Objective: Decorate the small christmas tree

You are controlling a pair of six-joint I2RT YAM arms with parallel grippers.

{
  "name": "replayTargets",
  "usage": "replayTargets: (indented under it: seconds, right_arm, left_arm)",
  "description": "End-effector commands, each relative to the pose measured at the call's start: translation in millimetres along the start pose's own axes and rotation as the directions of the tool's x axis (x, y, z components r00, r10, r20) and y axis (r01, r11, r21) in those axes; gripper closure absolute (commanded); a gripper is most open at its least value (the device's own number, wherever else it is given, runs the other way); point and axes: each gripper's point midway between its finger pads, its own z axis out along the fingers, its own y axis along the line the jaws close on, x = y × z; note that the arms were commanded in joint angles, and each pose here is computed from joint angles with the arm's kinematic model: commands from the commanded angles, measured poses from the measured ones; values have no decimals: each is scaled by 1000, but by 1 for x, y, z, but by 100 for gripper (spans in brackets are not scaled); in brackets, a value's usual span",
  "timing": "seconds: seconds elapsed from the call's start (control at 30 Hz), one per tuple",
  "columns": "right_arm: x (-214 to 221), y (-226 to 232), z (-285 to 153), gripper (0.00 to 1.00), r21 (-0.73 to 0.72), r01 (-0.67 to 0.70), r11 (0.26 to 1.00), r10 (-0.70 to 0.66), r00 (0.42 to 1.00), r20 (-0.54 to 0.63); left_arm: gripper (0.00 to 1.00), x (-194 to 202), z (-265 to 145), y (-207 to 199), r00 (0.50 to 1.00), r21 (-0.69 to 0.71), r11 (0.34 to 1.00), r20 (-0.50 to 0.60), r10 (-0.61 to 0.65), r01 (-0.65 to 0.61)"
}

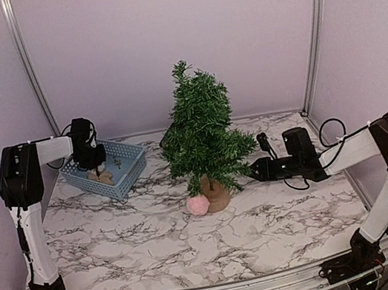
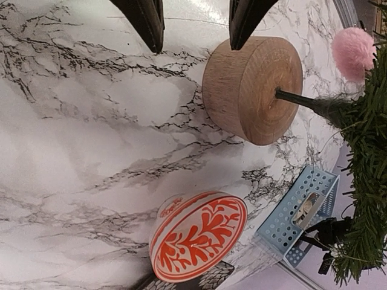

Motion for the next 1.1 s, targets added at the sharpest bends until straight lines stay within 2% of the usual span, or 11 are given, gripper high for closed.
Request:
replayTargets:
  seconds: [0.0,0.27,0.4,0.67,0.93,1.07]
  right_arm:
    - [-21,13,-10,64,-21,34,999,-33,998,52]
    - [-27,22,-22,64,-30,56,998,-54,995,79]
    - [-32,33,-32,64,-51,90,995,-84,991,101]
    - [-39,60,-67,58,-81,218,972,-202,963,176]
    - [-43,88,-111,45,-77,360,930,-328,906,266]
    - [-43,111,-133,36,-91,459,884,-412,855,313]
  left_arm:
    - [100,-53,-62,-7,985,29,1000,173,-16,11]
    - [100,-68,-115,-18,961,110,993,270,-61,32]
    - [100,-67,-145,-30,948,193,981,307,-86,26]
    - [100,-47,-223,-71,929,327,942,366,-57,-71]
    - [100,2,-300,-126,920,503,831,390,27,-237]
    - [100,32,-344,-158,910,612,716,407,79,-336]
